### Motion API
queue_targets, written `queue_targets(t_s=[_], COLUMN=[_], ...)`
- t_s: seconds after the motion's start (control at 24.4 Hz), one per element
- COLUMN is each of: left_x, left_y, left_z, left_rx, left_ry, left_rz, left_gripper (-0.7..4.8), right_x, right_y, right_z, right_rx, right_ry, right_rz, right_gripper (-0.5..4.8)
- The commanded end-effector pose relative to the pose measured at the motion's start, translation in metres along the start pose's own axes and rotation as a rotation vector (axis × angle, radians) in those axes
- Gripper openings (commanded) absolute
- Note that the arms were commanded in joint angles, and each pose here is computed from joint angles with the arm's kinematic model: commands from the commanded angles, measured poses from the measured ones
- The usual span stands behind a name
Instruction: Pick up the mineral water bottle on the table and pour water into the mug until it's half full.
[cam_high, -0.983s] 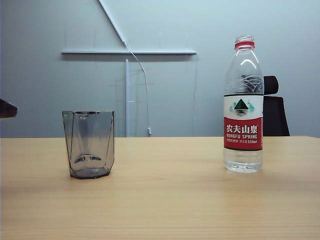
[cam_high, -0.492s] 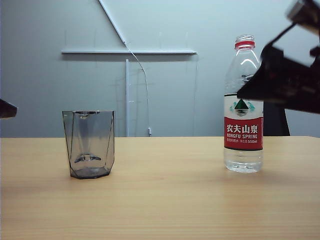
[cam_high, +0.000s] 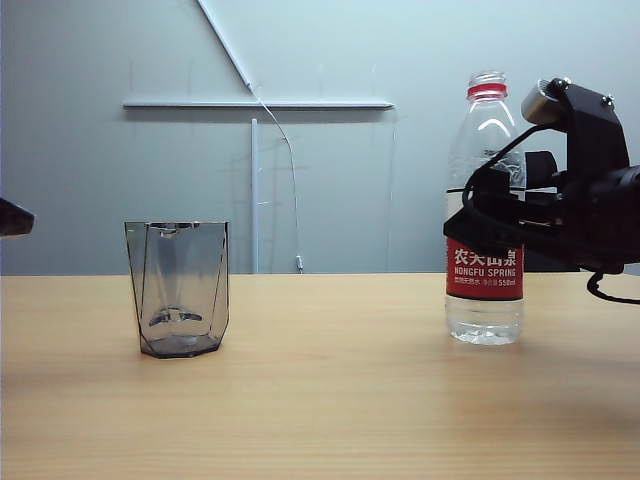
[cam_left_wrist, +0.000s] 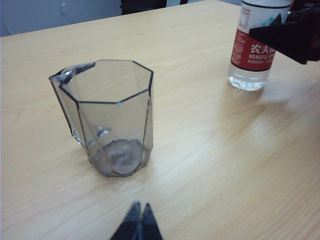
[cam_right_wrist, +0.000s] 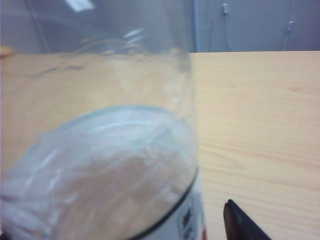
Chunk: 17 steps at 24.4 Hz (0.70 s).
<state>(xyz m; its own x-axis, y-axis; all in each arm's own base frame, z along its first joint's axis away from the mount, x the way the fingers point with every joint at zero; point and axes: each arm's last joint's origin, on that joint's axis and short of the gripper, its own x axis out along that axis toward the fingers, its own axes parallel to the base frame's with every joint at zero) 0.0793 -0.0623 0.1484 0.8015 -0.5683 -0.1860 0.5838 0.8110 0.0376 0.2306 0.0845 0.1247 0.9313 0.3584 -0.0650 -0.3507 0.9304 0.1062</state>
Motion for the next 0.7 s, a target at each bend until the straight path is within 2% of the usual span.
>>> queue_targets(t_s=[0.04,0.37,0.53,0.7], left_x=[-0.0002,-0.0007,-0.002,-0.0039], left_y=[0.0002,0.0003,0.0004,0.0006], left_z=[0.0018,0.0024,0.0039,0.0058], left_rx=[-0.004,-0.005,-0.006,-0.008], left_ry=[-0.013,-0.021,-0.042,-0.07], left_rz=[0.001,0.001,0.002,0.002], left_gripper=[-0.02,-0.02,-0.02,-0.02], right_x=[0.0086,0.015,0.015,0.015], right_y=[-0.0039,-0.0042,-0.0042,-0.004], right_z=[0.0072,0.0104,0.0104,0.0106], right_rx=[0.007,0.007,0.007,0.009], right_ry=[-0.047,-0.044,-0.044,-0.045], right_rz=[-0.012,-0.012,-0.012,-0.005], right_gripper=[4.79,4.79,3.7,3.22])
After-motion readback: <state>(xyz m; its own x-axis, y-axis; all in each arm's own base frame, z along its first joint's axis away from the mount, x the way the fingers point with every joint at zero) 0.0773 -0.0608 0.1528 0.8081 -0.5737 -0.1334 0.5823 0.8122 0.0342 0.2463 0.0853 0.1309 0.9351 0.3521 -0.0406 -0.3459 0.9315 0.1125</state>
